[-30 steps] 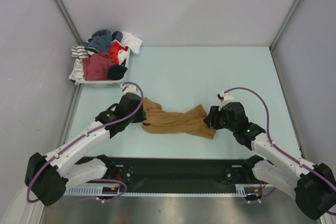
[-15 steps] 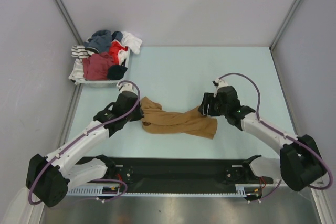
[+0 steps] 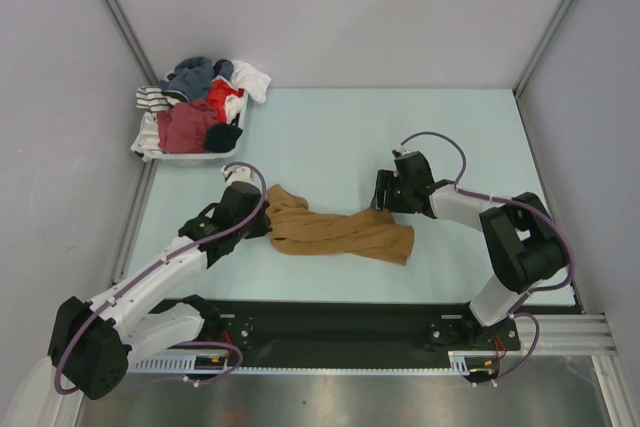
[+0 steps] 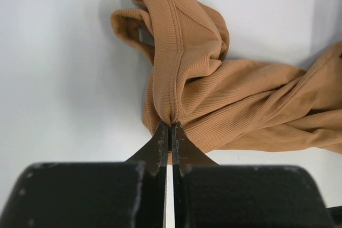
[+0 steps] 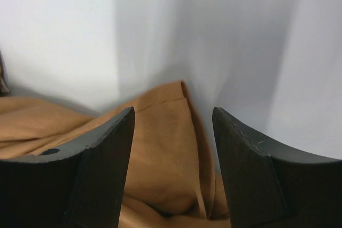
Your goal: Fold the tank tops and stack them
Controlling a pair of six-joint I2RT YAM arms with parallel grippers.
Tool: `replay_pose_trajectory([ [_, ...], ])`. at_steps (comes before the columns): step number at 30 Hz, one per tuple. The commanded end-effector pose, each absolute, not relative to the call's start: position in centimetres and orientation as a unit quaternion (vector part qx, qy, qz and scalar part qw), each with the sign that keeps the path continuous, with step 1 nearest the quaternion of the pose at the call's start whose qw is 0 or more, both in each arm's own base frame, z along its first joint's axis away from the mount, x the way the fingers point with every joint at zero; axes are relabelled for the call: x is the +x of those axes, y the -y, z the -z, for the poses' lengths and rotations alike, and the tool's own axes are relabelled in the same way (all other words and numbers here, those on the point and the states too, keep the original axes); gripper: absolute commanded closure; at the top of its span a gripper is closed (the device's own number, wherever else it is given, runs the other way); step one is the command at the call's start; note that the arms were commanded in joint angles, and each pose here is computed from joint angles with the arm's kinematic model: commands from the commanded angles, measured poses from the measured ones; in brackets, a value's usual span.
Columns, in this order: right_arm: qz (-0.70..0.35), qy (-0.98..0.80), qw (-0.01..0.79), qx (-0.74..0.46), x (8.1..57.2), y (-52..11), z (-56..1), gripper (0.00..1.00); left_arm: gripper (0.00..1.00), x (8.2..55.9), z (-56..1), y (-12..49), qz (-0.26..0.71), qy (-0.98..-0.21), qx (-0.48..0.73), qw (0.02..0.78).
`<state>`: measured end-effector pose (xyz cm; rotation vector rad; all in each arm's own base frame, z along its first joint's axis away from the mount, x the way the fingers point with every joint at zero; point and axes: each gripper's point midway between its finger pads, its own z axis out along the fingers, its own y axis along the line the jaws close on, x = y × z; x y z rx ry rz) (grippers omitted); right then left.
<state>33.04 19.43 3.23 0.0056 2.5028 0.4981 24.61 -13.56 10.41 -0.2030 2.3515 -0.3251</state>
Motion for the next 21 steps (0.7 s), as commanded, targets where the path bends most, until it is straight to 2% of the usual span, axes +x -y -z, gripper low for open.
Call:
replay_pose_trajectory([
  [1, -0.178, -0.937, 0.301, 0.012, 34.8, -19.5, -3.0, 0.35, 1.00, 24.9, -10.9, 13.7, 0.145, -0.907, -0.085, 0.386],
  [5, -0.173, -0.935, 0.309, 0.009, 35.5, -19.6, -3.3, 0.38, 1.00, 24.8, -10.6, 13.6, 0.144, -0.908, -0.085, 0.383],
  [9, -0.175, -0.939, 0.296, 0.003, 35.1, -19.7, -3.0, 0.54, 1.00, 24.8, -10.6, 13.6, 0.144, -0.908, -0.085, 0.384],
  [11, -0.174, -0.941, 0.291, -0.001, 34.7, -19.8, -2.6, 0.58, 1.00, 24.8, -10.6, 13.7, 0.147, -0.908, -0.086, 0.384],
  [16, -0.159, -0.943, 0.291, -0.011, 34.6, -19.5, -2.0, 0.62, 1.00, 24.8, -10.8, 13.7, 0.147, -0.907, -0.085, 0.385],
  [17, -0.154, -0.943, 0.295, -0.015, 35.2, -19.5, -2.3, 0.67, 0.99, 24.8, -10.8, 13.7, 0.147, -0.907, -0.084, 0.385],
  [18, -0.148, -0.945, 0.290, -0.019, 35.3, -19.5, -2.0, 0.83, 0.99, 24.9, -10.9, 13.7, 0.146, -0.907, -0.084, 0.386],
  [19, -0.136, -0.948, 0.286, -0.022, 35.4, -19.2, -1.9, 0.93, 0.98, 24.9, -10.9, 13.7, 0.144, -0.908, -0.084, 0.385],
  [20, -0.134, -0.947, 0.292, -0.031, 35.9, -19.6, -2.5, 1.00, 0.97, 24.9, -10.9, 13.7, 0.145, -0.908, -0.085, 0.385],
  [21, -0.134, -0.946, 0.293, -0.036, 35.9, -19.8, -2.8, 1.00, 0.97, 24.9, -10.9, 13.7, 0.145, -0.908, -0.085, 0.384],
])
